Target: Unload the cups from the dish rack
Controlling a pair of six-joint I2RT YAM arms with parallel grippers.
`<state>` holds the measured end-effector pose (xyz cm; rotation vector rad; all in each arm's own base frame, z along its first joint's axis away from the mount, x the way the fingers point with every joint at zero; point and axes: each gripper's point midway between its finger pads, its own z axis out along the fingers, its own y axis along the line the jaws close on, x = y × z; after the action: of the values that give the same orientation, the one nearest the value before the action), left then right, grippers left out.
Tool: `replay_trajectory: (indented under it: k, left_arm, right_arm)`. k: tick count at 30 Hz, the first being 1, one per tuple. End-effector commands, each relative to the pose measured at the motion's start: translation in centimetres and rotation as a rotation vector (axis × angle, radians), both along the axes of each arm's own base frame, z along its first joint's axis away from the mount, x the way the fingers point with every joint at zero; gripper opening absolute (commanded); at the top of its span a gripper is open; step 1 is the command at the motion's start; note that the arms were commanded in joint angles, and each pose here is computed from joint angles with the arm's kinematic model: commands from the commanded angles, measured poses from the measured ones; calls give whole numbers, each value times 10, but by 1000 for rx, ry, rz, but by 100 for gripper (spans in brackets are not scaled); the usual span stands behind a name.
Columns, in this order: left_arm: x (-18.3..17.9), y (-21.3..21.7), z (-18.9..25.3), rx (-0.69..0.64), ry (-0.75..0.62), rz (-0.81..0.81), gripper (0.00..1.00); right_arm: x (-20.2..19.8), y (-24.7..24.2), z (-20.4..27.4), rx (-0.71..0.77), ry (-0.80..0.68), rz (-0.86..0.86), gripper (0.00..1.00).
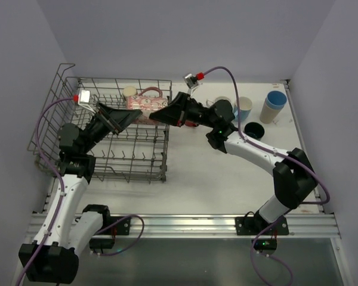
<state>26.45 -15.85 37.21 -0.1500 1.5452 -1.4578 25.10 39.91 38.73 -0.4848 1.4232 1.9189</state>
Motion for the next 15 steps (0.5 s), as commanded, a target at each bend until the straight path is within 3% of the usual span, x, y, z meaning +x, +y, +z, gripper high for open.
replay_trajectory:
  k: [1, 2, 4, 5, 6, 9, 11, 15]
  left_arm:
    - [-30, -17, 46, -31, -197, -89, 26]
    - [-29, -18, 45, -30, -194, -87, 30]
    - [-26, -20, 40, -4, -189, -78, 52]
    - [-23, -18, 40, 7, -173, -61, 60]
    - [-21, -17, 39, 46, -198, -40, 75]
    - [-15, -9, 41, 147, -217, 42, 94]
    - [-10, 0, 40, 198, -199, 107, 100]
    - [-6, 9, 37, 297, -237, 175, 100]
  right_arm:
    - [-5, -2, 25, 73, -46, 16, 14]
    - [-4, -2, 25, 73, -48, 7, 8]
    - [-9, -9, 27, 71, -62, -16, 0]
    - [-8, -11, 24, 52, -82, -41, 0]
    - [-14, -20, 35, 61, -109, -67, 0]
    - [-9, -31, 21, -26, -130, -152, 0]
    - [-11, -44, 13, -107, -150, -212, 0]
    - [-3, -71, 1, -217, -165, -322, 0]
